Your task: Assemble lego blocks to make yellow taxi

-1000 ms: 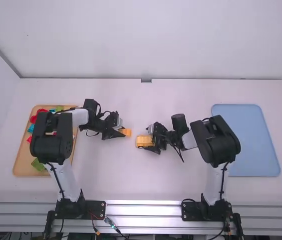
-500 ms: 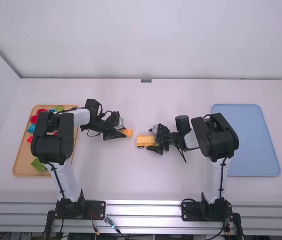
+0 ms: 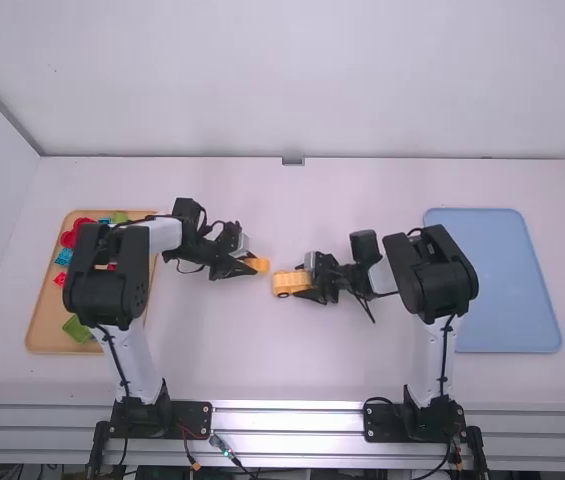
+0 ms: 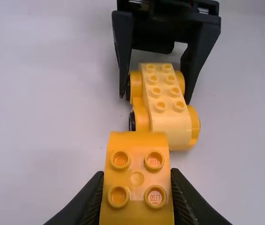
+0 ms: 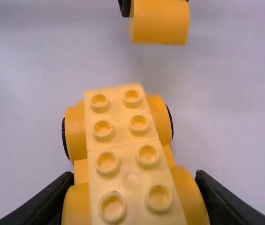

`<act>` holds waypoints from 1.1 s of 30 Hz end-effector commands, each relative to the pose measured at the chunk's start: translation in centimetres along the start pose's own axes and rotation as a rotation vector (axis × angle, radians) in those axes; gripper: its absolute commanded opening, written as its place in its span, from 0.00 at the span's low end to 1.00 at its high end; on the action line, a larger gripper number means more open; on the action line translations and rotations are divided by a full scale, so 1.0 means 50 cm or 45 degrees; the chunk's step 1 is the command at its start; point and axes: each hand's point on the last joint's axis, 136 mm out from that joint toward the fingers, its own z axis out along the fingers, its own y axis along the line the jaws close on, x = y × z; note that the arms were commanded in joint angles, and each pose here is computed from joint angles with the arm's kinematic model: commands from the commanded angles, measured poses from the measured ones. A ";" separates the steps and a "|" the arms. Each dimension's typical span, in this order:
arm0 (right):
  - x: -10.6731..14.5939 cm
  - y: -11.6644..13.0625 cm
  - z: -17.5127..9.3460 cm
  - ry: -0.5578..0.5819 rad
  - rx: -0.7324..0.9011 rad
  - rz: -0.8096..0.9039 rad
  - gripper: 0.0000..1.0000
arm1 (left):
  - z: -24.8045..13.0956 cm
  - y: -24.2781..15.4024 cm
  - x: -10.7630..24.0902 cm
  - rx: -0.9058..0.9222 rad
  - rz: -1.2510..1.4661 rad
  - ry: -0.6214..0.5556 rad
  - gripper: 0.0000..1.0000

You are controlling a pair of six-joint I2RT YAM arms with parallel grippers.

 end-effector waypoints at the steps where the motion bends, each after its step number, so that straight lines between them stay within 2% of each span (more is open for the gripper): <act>1: 0.009 -0.004 0.004 0.017 -0.010 0.010 0.57 | 0.016 -0.012 -0.028 0.043 0.016 -0.054 0.12; 11: 0.014 -0.008 0.004 0.038 -0.004 0.029 0.58 | 0.046 -0.034 -0.087 0.083 0.072 -0.034 0.09; 20: 0.032 -0.024 0.003 0.109 0.052 0.071 0.58 | 0.094 -0.016 -0.069 -0.010 -0.021 0.141 0.07; 24: 0.034 -0.023 0.003 0.114 0.054 0.073 0.58 | 0.117 -0.028 -0.068 -0.011 -0.005 0.121 0.07; 33: 0.042 -0.042 0.001 0.160 0.108 0.123 0.58 | 0.095 -0.016 -0.078 -0.140 0.023 0.118 0.05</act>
